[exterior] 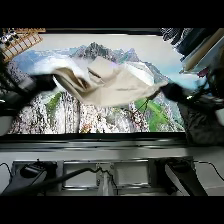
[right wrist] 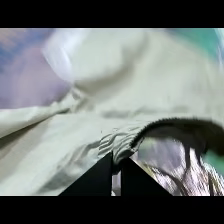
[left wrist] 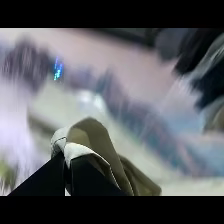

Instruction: Fold the clothes and pants, and hang the long-sleeved shirts on hangers.

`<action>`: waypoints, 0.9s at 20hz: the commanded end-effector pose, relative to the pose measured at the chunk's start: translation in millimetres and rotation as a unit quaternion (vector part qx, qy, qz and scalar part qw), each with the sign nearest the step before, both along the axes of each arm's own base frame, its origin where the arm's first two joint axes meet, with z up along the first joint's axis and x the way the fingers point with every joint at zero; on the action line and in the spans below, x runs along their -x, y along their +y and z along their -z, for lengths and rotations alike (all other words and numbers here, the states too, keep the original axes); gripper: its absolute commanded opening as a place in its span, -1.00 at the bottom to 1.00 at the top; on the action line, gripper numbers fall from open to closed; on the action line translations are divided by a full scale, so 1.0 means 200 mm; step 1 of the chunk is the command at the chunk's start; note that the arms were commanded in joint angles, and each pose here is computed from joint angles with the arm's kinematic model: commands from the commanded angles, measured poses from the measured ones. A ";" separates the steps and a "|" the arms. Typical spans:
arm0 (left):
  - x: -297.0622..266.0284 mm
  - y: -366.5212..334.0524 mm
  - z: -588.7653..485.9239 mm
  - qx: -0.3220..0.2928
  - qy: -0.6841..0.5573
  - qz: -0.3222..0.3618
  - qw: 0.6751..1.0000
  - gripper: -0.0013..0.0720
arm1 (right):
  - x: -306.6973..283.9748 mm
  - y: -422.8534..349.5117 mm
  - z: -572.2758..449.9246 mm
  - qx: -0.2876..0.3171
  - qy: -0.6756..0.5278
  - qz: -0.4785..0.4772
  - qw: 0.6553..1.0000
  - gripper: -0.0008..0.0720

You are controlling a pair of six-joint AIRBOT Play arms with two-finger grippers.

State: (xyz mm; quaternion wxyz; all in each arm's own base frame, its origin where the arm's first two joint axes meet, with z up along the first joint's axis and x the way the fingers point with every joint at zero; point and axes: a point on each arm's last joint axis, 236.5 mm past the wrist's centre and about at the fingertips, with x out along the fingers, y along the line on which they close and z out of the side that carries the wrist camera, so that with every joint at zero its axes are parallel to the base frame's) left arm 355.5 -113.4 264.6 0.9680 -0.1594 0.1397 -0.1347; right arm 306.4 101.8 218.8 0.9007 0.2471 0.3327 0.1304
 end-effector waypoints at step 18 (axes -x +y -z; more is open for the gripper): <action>0.85 0.57 -1.42 0.030 -0.383 -0.154 0.910 -0.96 | 0.85 0.43 -1.20 -0.134 -0.184 -0.216 0.949 -0.90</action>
